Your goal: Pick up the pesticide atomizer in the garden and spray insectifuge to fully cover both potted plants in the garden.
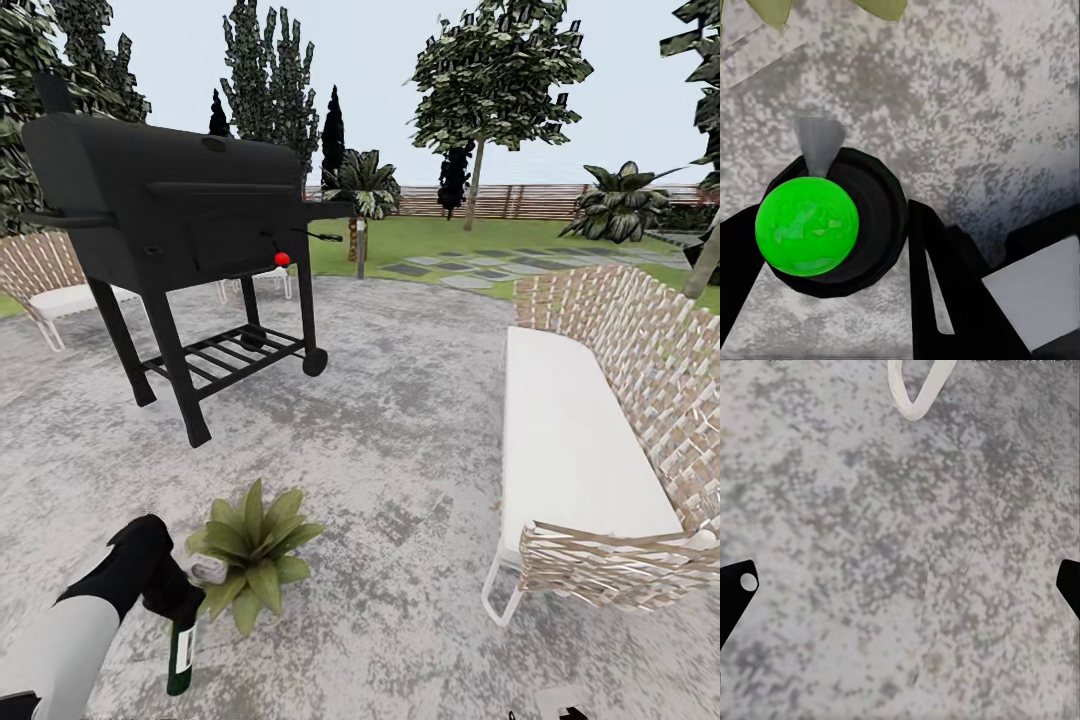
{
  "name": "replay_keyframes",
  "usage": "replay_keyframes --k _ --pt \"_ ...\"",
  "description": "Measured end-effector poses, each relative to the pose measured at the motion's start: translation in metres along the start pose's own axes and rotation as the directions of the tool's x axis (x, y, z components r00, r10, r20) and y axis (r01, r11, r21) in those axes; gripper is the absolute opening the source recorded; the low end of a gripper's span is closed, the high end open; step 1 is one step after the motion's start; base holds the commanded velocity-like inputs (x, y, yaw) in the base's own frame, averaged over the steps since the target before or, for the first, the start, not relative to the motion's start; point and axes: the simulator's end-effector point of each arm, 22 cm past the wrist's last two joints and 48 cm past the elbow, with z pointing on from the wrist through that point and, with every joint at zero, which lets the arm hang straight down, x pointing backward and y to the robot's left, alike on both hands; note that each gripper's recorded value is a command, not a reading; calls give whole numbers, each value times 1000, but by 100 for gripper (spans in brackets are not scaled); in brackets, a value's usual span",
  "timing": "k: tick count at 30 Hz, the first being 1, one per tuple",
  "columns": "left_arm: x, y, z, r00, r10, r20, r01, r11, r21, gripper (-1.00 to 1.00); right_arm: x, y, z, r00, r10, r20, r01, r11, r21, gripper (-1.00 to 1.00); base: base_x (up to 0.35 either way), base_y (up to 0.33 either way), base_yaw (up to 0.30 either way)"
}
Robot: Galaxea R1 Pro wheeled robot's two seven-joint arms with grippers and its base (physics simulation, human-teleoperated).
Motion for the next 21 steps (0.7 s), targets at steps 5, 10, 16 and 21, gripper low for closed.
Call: replay_keyframes --k 5,10,16,21 --pt "2 -2 4 1000 1 0 -1 1000 -4 -100 0 1 0 1000 1 0 -1 1000 -1 100 0 0 238" --pt "-2 8 6 998 -51 42 52 998 -28 -100 0 1 0 1000 1 0 -1 1000 -1 100 0 0 259" --pt "-16 -10 13 993 -77 91 76 997 18 -100 0 1 0 1000 1 -1 -1 1000 0 100 0 0 45" --pt "-11 -16 24 995 -64 76 64 998 2 -100 0 1 0 1000 0 -1 0 1000 0 100 0 0 3"
